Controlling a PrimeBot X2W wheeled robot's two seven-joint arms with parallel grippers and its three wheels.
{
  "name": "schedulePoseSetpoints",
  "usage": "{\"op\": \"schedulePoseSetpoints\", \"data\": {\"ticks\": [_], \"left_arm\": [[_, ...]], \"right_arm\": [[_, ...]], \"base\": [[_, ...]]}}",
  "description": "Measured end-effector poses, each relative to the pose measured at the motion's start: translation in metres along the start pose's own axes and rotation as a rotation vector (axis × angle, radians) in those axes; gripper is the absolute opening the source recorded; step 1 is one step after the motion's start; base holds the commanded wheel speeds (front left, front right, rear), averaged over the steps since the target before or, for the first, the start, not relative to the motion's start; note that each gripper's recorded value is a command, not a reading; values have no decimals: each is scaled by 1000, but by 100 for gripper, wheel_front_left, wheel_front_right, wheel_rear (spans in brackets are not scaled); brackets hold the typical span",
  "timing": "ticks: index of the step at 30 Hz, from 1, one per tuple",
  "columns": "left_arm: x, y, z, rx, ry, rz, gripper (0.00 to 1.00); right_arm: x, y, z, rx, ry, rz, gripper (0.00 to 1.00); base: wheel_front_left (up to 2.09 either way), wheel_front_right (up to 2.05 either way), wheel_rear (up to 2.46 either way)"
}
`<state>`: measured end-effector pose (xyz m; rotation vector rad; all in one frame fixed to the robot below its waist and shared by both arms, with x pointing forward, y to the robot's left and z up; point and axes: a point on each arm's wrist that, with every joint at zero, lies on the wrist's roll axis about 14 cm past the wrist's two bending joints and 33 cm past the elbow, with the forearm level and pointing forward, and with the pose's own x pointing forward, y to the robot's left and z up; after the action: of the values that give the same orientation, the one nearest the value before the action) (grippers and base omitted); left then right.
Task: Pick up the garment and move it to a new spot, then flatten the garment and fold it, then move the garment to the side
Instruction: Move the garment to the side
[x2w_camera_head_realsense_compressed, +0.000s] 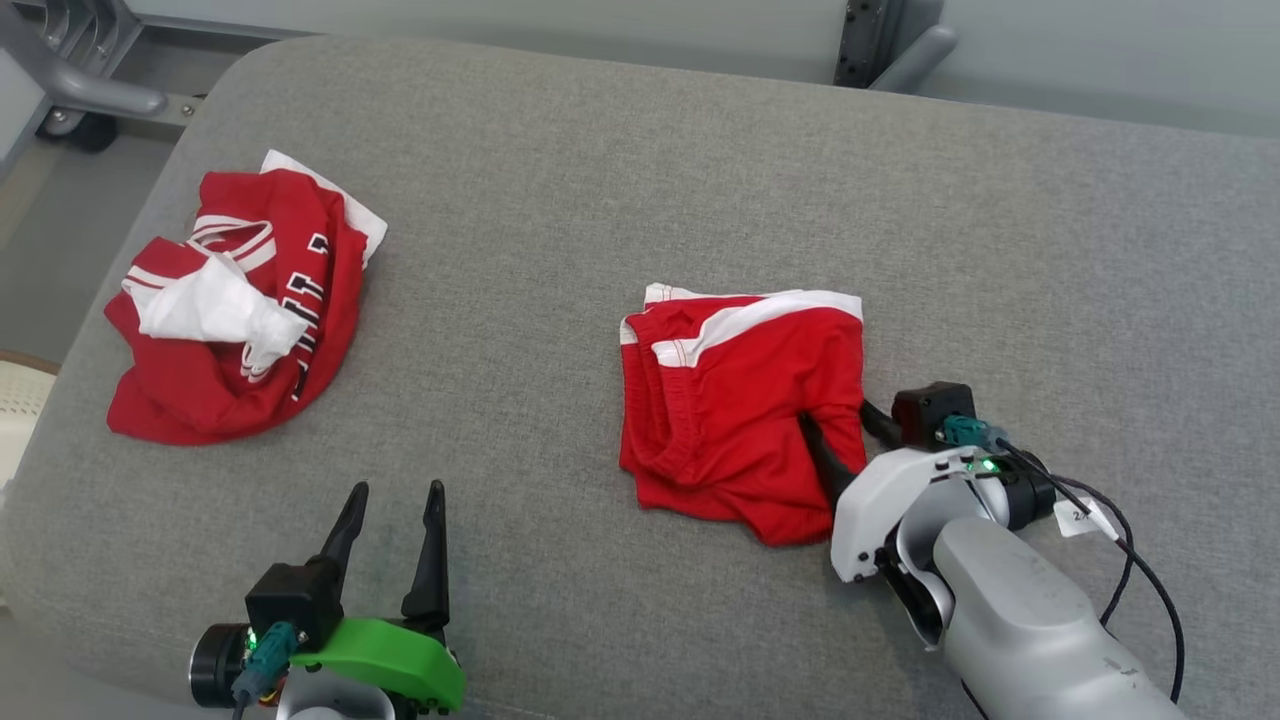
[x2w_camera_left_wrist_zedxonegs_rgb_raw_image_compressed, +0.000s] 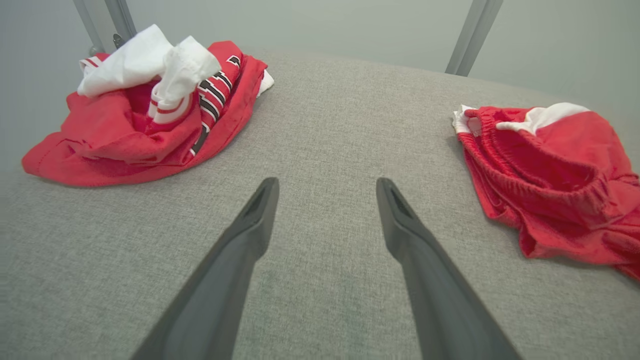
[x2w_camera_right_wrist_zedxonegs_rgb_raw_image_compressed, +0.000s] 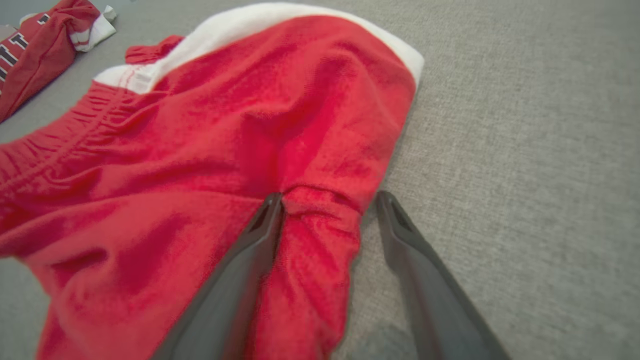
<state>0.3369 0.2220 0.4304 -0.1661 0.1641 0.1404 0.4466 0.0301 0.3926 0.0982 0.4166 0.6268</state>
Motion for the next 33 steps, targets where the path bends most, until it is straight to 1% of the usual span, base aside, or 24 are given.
{"op": "schedulePoseSetpoints", "data": {"ticks": [5,10,11,13,16,22,28,33], "left_arm": [[5,0,-2,20,10,-4,100],[15,-15,-3,33,12,-55,100],[15,-15,-3,33,12,-55,100],[21,-25,-5,38,18,-90,100],[38,-58,-8,44,22,-191,100],[56,-126,-7,41,11,-386,100],[60,-203,-7,40,1,-601,100],[54,-253,-8,31,-2,-743,100]], "right_arm": [[4,-5,1,-10,-13,-7,0],[-7,-29,3,0,-34,-73,0],[-7,-29,3,0,-34,-73,0],[-14,-39,5,6,-49,-103,0],[-38,-69,8,29,-82,-193,0],[-93,-111,6,48,-119,-351,0],[-151,-141,4,81,-168,-499,0],[-189,-158,3,109,-208,-598,0]], "base": [[0,0,0],[0,0,0],[0,0,0],[0,0,0],[0,0,0],[0,0,0],[0,0,0],[0,0,0]]}}
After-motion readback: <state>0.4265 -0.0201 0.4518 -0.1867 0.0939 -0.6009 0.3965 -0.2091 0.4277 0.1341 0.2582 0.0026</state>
